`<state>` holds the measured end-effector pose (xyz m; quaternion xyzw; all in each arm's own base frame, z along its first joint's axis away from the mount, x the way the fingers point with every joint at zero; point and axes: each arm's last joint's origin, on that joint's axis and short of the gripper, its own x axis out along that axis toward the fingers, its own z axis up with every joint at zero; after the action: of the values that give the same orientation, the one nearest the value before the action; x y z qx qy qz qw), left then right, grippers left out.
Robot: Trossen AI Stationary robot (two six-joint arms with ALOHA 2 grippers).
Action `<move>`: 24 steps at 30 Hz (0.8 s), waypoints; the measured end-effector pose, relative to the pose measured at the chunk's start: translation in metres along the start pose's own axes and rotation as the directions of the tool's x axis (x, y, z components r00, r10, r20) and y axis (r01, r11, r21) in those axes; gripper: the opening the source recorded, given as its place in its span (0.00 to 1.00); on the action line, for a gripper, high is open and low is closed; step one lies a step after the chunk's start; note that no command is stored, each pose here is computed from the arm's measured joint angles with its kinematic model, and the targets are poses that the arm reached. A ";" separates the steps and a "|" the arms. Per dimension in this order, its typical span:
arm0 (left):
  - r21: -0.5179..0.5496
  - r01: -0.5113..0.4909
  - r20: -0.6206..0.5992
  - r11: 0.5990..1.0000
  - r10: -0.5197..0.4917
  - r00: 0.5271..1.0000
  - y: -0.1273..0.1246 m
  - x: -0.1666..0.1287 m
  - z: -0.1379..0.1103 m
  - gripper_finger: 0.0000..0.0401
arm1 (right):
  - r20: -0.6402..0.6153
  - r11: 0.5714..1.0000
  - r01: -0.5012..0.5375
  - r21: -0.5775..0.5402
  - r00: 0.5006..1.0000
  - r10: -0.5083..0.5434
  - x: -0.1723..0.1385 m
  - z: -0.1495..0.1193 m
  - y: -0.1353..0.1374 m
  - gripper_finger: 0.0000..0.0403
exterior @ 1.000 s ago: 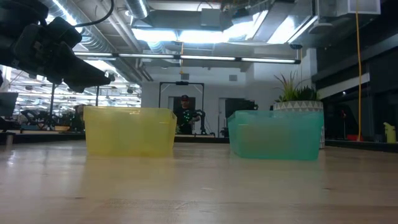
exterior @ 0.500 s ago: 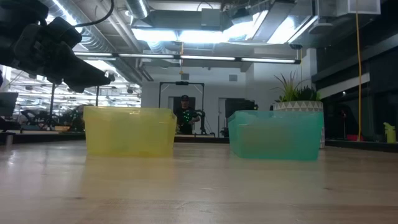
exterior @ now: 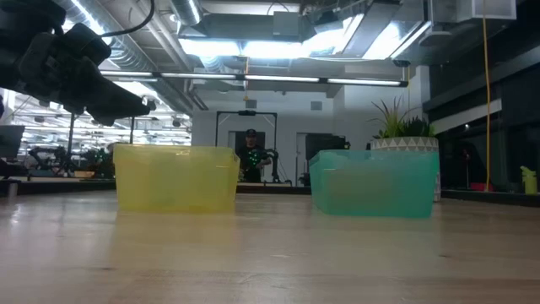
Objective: Pick and place medicine bottles into bin by pill shape (circle, oval)
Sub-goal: Put the large orange pill bottle into the green bin
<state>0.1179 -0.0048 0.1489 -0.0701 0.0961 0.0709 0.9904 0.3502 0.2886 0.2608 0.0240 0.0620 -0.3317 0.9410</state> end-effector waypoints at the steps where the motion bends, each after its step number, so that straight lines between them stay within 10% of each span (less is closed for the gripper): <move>1: 0.000 -0.001 0.000 1.000 0.001 1.000 0.000 0.000 0.000 0.37 | -0.003 1.000 0.005 -0.006 1.000 -0.005 0.001 -0.010 0.000 0.46; 24: 0.000 -0.001 0.001 1.000 0.001 1.000 0.000 0.000 0.000 0.37 | 0.106 0.990 0.126 0.058 0.986 -0.132 0.024 -0.191 -0.019 0.46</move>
<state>0.1180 -0.0047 0.1489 -0.0702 0.0958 0.0712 0.9904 0.3371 0.2752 0.0684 0.0259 0.0033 -0.3944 0.9186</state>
